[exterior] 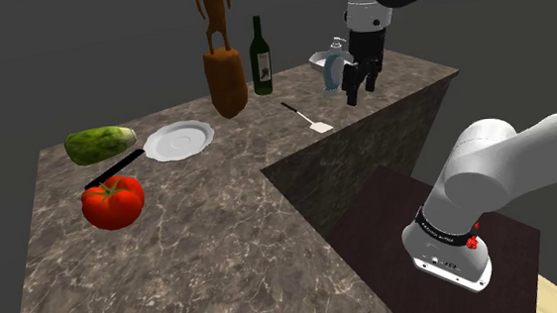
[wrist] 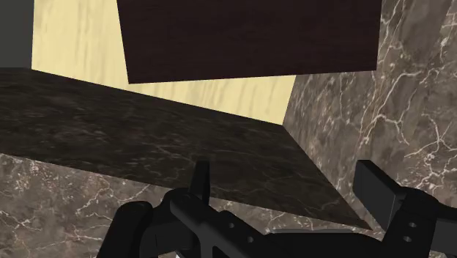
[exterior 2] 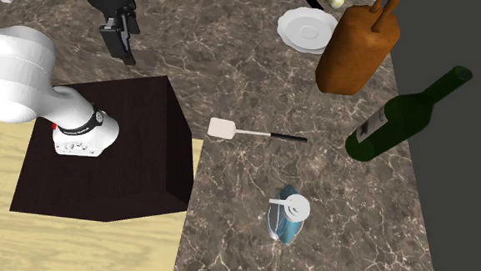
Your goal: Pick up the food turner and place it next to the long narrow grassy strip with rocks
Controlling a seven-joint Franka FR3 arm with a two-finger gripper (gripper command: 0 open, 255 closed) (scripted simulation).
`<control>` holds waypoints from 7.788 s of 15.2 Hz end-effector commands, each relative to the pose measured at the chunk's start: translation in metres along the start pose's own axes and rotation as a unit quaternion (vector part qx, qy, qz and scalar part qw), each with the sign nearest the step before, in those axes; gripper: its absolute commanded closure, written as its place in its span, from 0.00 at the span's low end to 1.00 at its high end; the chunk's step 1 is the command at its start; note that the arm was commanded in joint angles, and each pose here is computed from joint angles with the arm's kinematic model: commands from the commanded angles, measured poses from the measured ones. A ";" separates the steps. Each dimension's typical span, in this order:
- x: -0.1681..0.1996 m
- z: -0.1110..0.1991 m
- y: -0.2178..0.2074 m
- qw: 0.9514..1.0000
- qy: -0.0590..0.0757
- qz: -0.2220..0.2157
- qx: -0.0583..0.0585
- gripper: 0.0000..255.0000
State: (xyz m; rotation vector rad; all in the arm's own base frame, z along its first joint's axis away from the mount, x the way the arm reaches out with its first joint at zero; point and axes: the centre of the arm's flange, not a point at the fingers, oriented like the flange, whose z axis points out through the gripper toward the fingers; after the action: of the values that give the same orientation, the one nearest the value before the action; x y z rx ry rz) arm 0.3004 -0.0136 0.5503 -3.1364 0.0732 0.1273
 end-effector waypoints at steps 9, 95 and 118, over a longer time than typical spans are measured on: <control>0.082 0.049 0.030 0.999 0.022 0.036 0.000 0.00; 0.307 0.102 -0.202 0.990 0.073 0.120 0.001 1.00; 0.331 0.136 -0.410 0.990 0.073 0.120 0.001 1.00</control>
State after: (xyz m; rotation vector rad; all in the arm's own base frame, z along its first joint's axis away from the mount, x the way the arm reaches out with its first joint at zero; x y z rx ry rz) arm 0.6380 0.3820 0.3934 -3.1168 0.4514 -0.1029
